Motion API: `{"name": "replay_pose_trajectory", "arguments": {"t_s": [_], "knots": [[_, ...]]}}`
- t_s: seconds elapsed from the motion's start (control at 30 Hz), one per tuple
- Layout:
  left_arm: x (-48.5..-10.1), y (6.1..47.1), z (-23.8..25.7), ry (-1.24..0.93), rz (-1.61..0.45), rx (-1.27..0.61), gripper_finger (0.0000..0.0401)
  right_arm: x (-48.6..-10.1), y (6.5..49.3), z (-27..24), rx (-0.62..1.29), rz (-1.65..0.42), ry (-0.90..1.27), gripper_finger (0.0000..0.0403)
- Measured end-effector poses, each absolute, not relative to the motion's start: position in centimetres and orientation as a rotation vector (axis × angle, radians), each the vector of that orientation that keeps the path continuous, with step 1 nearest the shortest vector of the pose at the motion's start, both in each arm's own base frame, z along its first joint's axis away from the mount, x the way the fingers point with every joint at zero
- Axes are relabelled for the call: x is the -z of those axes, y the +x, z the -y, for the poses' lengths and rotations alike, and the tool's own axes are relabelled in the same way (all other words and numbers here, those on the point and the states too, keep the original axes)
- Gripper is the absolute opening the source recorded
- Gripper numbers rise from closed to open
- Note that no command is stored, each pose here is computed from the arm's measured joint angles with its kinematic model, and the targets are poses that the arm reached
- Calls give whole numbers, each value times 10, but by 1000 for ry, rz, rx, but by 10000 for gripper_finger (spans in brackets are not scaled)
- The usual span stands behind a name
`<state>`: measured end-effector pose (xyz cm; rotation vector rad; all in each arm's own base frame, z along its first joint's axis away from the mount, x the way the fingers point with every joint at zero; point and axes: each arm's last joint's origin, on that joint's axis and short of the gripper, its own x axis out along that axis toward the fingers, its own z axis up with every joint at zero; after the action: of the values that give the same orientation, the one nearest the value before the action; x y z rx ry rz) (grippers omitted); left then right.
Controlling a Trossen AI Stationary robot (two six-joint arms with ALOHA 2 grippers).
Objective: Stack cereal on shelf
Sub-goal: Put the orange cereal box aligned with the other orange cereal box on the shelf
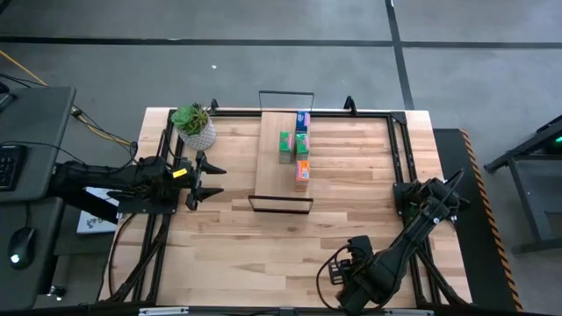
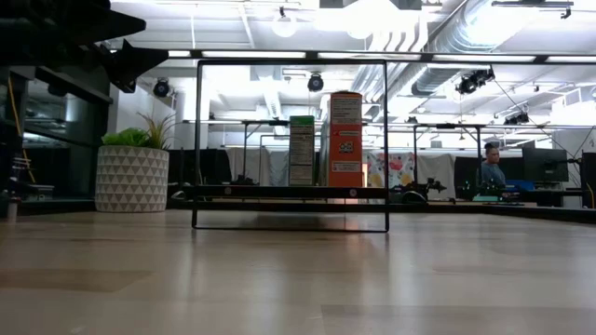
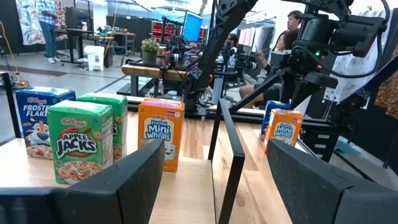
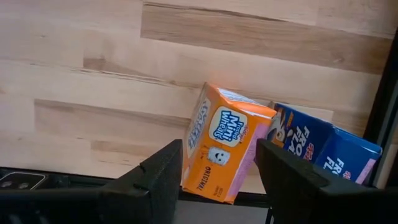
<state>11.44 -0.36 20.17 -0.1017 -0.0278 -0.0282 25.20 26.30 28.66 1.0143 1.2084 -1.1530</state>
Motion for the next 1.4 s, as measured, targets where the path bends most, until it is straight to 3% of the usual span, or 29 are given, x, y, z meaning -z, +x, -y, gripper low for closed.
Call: {"name": "replay_pose_trajectory", "arguments": {"t_s": [0.2, 0.47, 0.6, 1.4], "knots": [[-202, 114, 4, -102, 29, 28, 275, -286, 252, -263, 1148, -1212, 1006, 207], [-202, 114, 4, -102, 28, 28, 275, -286, 252, -263, 1147, -1222, 1004, 298], [-202, 114, 4, -101, 28, 28, 275, -287, 253, -262, 1151, -1235, 1017, 322], [-202, 114, 4, -102, 27, 28, 275, -285, 257, -255, 1248, -1181, 1074, 326]]}}
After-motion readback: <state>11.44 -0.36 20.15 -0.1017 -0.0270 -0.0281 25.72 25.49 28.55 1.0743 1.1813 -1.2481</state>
